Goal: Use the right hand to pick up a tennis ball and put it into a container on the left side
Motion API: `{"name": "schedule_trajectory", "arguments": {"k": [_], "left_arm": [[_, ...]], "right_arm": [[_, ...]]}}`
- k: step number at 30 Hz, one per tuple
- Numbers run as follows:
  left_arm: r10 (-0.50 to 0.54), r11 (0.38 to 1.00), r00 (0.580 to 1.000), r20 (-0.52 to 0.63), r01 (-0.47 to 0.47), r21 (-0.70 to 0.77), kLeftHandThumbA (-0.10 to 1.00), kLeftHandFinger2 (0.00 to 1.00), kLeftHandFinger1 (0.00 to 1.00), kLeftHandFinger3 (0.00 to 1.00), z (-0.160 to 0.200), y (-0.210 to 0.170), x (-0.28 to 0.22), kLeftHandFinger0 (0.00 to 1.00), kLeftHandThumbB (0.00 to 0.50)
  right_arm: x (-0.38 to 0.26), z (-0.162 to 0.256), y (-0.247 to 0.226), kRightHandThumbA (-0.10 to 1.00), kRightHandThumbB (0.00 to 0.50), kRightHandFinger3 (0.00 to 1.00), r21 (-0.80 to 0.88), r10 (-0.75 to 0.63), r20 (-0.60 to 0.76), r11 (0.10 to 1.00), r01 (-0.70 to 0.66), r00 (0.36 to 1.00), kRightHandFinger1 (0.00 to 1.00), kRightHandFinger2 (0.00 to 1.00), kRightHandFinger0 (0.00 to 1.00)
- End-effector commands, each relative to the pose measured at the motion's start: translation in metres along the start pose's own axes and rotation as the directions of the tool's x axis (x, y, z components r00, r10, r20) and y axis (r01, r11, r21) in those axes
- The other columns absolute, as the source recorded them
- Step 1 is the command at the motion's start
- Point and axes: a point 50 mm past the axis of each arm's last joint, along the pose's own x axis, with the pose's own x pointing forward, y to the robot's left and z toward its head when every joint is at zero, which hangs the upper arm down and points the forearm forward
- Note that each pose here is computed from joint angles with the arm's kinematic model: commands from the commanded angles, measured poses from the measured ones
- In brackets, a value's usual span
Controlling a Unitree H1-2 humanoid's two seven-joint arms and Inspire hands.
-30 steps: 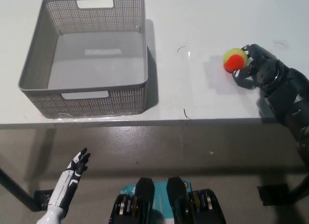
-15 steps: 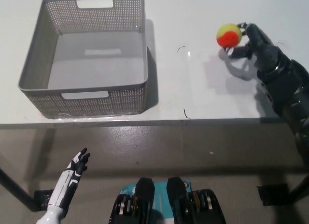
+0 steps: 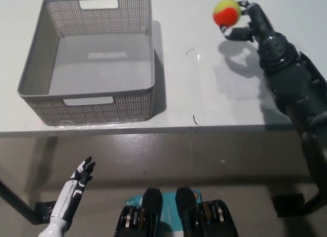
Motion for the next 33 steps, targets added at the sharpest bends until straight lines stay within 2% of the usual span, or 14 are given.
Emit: {"name": "schedule_trajectory", "arguments": {"k": [1,4,6,8,11,13,15,16,19,23,27,28,31,33], "left_arm": [[-0.001,1.0,0.998,0.055,0.0,0.016,1.0,1.0,1.0,1.0,0.006,0.003,0.003,1.0,0.314],[-0.004,1.0,0.999,0.044,0.003,0.02,1.0,1.0,1.0,1.0,0.007,0.005,0.003,1.0,0.335],[-0.007,1.0,0.999,0.043,0.006,0.017,1.0,1.0,1.0,1.0,0.007,0.005,0.003,1.0,0.331],[-0.007,1.0,0.999,0.044,0.007,0.017,1.0,1.0,1.0,1.0,0.006,0.005,0.003,1.0,0.333],[-0.008,1.0,0.999,0.041,0.007,0.017,1.0,1.0,1.0,1.0,0.006,0.004,0.002,1.0,0.336],[-0.013,1.0,0.999,0.04,0.012,0.021,1.0,1.0,1.0,1.0,0.005,0.003,0.001,1.0,0.333],[-0.021,0.999,0.999,0.039,0.02,0.029,1.0,1.0,1.0,1.0,0.005,0.003,0.0,1.0,0.331],[-0.022,0.999,0.999,0.038,0.021,0.028,1.0,1.0,1.0,1.0,0.004,0.003,0.0,1.0,0.321],[-0.028,0.999,0.999,0.037,0.027,0.022,1.0,1.0,1.0,1.0,0.004,0.002,0.0,1.0,0.309],[-0.034,0.999,0.999,0.034,0.033,0.026,1.0,1.0,1.0,1.0,0.004,0.001,0.0,1.0,0.327],[-0.047,0.998,0.998,0.036,0.046,0.036,1.0,1.0,1.0,1.0,0.006,0.001,0.001,1.0,0.325],[-0.048,0.998,0.998,0.046,0.046,0.045,1.0,1.0,1.0,1.0,0.006,0.001,0.002,1.0,0.317],[-0.055,0.998,0.998,0.039,0.054,0.031,1.0,1.0,1.0,1.0,0.008,0.001,0.003,1.0,0.321],[-0.059,0.998,0.998,0.03,0.058,0.03,1.0,1.0,1.0,1.0,0.009,0.001,0.004,1.0,0.333]], "right_arm": [[0.007,0.081,-0.005,0.49,0.046,0.35,0.06,-0.031,0.191,0.998,0.02,0.981,0.0,0.02,0.0],[0.005,0.093,0.008,0.49,0.056,0.33,0.059,-0.017,0.213,0.998,0.004,0.977,0.0,0.01,0.0],[0.004,0.101,0.018,0.51,0.066,0.3,0.064,0.002,0.22,0.998,-0.016,0.975,0.0,0.01,0.0],[0.002,0.111,0.029,0.48,0.063,0.33,0.061,0.014,0.244,0.998,-0.029,0.97,0.1,0.11,0.06],[-0.001,0.121,0.039,0.43,0.05,0.32,0.058,0.03,0.28,0.997,-0.048,0.959,0.18,0.17,0.13],[-0.003,0.128,0.05,0.4,0.061,0.33,0.072,0.047,0.294,0.995,-0.072,0.955,0.18,0.17,0.14],[-0.006,0.135,0.06,0.43,0.062,0.33,0.072,0.065,0.297,0.993,-0.09,0.953,0.07,0.07,0.02],[-0.007,0.137,0.063,0.43,0.066,0.33,0.07,0.069,0.299,0.993,-0.094,0.952,0.02,0.03,0.0],[-0.011,0.148,0.077,0.44,0.059,0.33,0.052,0.096,0.318,0.992,-0.118,0.943,0.01,0.01,0.0],[-0.017,0.158,0.095,0.49,0.05,0.33,0.043,0.131,0.322,0.987,-0.153,0.938,0.0,0.01,0.0],[-0.023,0.169,0.11,0.48,0.032,0.32,0.034,0.169,0.338,0.981,-0.191,0.926,0.08,0.09,0.03],[-0.025,0.173,0.115,0.45,0.02,0.31,0.032,0.182,0.362,0.978,-0.207,0.914,0.16,0.17,0.11],[-0.031,0.181,0.129,0.4,0.021,0.3,0.015,0.209,0.382,0.973,-0.232,0.9,0.12,0.12,0.07],[-0.035,0.187,0.138,0.42,0.032,0.33,-0.026,0.225,0.392,0.972,-0.233,0.892,0.2,0.19,0.19]]}}
